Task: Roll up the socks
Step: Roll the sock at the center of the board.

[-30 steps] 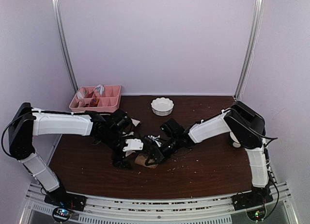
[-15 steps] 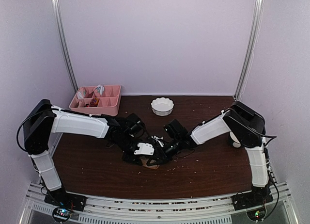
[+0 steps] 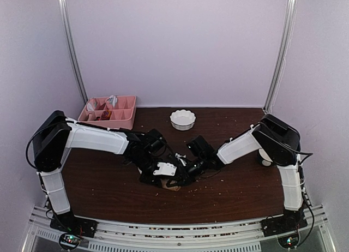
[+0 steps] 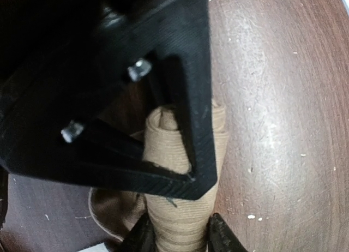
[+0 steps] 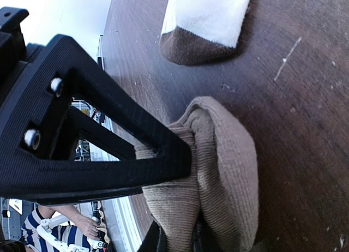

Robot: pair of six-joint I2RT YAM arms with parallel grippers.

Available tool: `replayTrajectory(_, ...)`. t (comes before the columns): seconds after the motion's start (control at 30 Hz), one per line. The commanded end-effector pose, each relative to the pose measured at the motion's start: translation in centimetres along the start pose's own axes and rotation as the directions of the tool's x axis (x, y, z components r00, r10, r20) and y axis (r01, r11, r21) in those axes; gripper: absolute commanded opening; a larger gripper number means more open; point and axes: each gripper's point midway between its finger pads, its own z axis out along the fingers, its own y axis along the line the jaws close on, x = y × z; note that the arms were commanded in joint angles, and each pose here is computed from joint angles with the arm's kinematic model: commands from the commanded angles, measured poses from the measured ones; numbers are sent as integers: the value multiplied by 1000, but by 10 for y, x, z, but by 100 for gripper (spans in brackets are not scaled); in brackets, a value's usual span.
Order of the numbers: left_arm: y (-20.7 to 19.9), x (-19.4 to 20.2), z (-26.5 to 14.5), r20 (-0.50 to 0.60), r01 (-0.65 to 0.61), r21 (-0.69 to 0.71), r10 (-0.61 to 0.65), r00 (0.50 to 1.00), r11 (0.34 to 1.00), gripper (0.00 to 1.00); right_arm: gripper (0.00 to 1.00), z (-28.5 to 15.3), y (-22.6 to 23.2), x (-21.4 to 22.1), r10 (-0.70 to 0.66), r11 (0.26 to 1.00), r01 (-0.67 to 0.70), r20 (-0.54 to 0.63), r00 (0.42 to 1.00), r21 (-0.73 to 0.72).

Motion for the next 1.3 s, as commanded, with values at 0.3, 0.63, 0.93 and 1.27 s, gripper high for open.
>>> replayTrajectory(0.3,-2,9,15,-7,153,160,-154,988,975,2,8,-15,-84,50,164,925,-163,25,986,343)
replayTrajectory(0.63,-6,21,32,-69,260,276,-251,966,925,0,100,-50,-90,51,40,874,-102,138,990,476)
replayTrajectory(0.93,-7,25,41,-112,290,319,-268,957,902,0,100,-99,-114,75,-29,729,-79,147,989,680)
replayTrajectory(1.27,4,32,45,-163,289,244,-254,953,926,0,100,-113,-112,89,-99,695,7,86,991,719)
